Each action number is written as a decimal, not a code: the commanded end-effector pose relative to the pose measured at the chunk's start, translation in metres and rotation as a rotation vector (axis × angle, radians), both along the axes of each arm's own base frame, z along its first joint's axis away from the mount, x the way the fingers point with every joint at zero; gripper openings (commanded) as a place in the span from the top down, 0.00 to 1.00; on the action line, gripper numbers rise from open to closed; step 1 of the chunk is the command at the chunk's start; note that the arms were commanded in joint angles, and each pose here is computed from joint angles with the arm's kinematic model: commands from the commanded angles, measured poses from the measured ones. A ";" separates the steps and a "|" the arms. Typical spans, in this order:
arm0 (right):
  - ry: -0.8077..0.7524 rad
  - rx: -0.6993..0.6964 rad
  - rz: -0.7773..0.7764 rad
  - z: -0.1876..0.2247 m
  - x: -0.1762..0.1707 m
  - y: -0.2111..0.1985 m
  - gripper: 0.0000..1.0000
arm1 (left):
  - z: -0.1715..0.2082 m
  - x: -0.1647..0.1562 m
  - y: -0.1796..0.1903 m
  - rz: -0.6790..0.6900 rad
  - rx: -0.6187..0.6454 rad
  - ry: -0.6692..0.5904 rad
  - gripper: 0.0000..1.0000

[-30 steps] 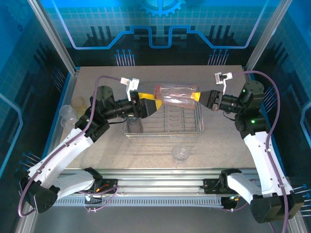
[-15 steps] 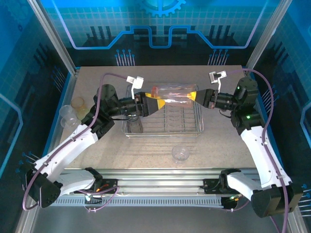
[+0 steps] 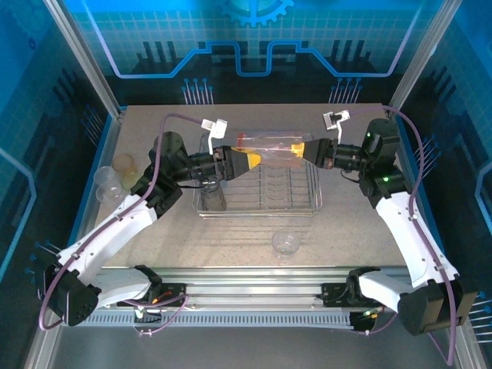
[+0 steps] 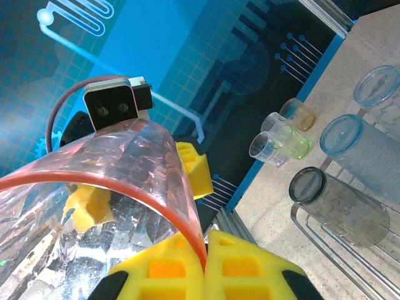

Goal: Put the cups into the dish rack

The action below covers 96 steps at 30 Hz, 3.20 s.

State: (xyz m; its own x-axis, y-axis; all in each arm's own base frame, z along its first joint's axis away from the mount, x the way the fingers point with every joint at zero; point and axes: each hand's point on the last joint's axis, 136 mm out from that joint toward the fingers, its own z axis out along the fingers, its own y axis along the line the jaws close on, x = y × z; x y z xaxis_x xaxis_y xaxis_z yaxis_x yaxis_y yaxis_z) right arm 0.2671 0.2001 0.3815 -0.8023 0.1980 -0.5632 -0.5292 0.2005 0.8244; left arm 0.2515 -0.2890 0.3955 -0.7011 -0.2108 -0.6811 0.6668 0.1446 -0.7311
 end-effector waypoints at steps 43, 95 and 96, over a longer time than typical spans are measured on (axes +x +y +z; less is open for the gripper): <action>0.072 -0.832 -0.592 -0.109 0.000 -0.113 0.23 | -0.075 0.056 0.078 0.592 0.612 0.106 0.70; -0.169 -0.795 -0.689 -0.140 -0.072 -0.140 0.01 | -0.213 0.202 0.064 0.504 1.435 0.278 0.53; -0.167 -0.794 -0.690 -0.140 -0.072 -0.140 0.01 | -0.214 0.203 0.064 0.503 1.438 0.278 0.53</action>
